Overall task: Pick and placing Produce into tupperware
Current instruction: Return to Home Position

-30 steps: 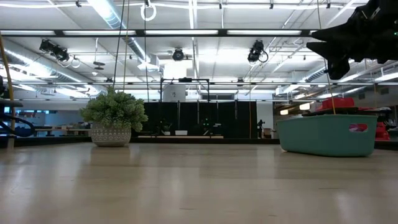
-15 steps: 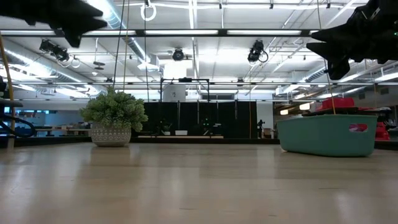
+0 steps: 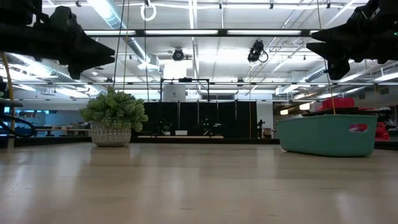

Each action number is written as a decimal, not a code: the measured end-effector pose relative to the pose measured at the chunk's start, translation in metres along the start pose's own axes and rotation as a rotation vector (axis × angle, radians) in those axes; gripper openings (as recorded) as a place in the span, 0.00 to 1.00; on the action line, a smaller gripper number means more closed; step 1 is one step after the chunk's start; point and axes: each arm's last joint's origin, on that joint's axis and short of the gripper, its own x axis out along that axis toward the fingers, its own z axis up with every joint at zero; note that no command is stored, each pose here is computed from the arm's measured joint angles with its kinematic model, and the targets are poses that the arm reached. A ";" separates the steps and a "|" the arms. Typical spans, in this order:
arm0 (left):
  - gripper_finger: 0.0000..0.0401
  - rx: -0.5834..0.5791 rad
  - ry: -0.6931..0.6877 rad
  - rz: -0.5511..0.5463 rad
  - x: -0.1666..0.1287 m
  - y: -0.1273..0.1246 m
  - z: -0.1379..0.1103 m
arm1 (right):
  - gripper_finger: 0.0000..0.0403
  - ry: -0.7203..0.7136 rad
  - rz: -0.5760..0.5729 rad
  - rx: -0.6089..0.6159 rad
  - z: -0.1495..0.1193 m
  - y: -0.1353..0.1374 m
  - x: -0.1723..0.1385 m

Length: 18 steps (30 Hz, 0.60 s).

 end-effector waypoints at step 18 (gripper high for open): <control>0.38 0.064 -0.012 -0.168 0.000 -0.001 -0.016 | 0.36 0.000 0.000 0.000 0.000 0.000 0.000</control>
